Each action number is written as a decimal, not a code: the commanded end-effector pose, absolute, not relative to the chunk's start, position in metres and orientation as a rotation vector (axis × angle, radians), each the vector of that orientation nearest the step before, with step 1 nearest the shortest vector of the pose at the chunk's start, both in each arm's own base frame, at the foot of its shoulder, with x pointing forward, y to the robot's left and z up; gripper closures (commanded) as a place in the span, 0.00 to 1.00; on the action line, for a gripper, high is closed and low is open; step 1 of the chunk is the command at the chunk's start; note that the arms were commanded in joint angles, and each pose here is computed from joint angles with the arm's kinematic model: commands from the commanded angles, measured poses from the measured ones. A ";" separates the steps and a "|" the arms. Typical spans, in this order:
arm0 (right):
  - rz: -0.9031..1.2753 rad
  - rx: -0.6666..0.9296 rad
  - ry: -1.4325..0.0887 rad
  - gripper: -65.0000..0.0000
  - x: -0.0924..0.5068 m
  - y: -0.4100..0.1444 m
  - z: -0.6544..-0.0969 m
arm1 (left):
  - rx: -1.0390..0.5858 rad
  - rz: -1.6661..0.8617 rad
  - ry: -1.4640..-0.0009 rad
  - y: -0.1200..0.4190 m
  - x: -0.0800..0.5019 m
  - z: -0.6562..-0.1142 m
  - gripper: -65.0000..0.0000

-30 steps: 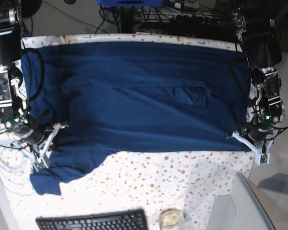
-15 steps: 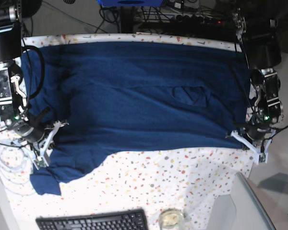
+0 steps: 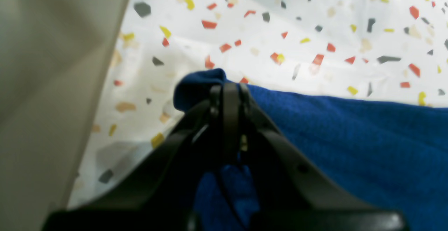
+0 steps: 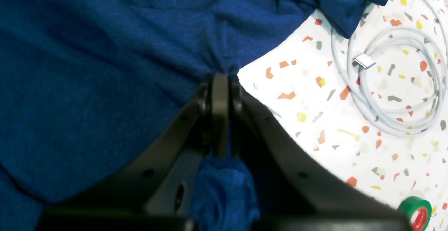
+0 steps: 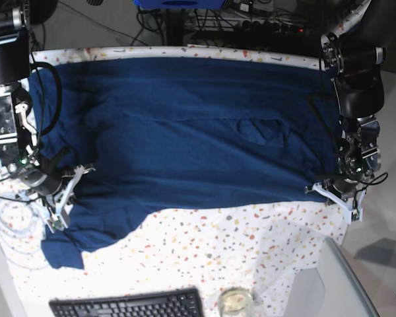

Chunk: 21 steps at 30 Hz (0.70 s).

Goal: Layout the t-shirt on the table in an organized manner, then fold the t-shirt properly
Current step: 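Carry the held edge with both grippers across the shirt toward its middle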

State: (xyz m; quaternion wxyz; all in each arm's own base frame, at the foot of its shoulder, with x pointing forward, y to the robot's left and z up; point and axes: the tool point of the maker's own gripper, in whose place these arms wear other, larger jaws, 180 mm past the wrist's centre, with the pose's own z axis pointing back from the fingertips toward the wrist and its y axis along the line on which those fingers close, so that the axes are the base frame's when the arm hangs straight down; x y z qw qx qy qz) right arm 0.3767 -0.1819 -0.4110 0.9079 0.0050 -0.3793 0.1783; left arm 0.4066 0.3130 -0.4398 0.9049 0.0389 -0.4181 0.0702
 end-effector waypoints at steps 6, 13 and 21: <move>0.377 0.004 -0.847 1.00 0.391 -0.184 -0.392 | 0.095 0.165 -0.971 0.326 0.430 -0.416 1.00; 0.377 0.004 -0.846 1.00 0.390 -0.184 -0.392 | 0.116 0.131 -0.938 0.324 0.440 -0.418 0.99; 0.374 0.003 -0.847 1.00 0.390 -0.185 -0.392 | 0.116 0.147 -0.975 0.328 0.452 -0.402 0.42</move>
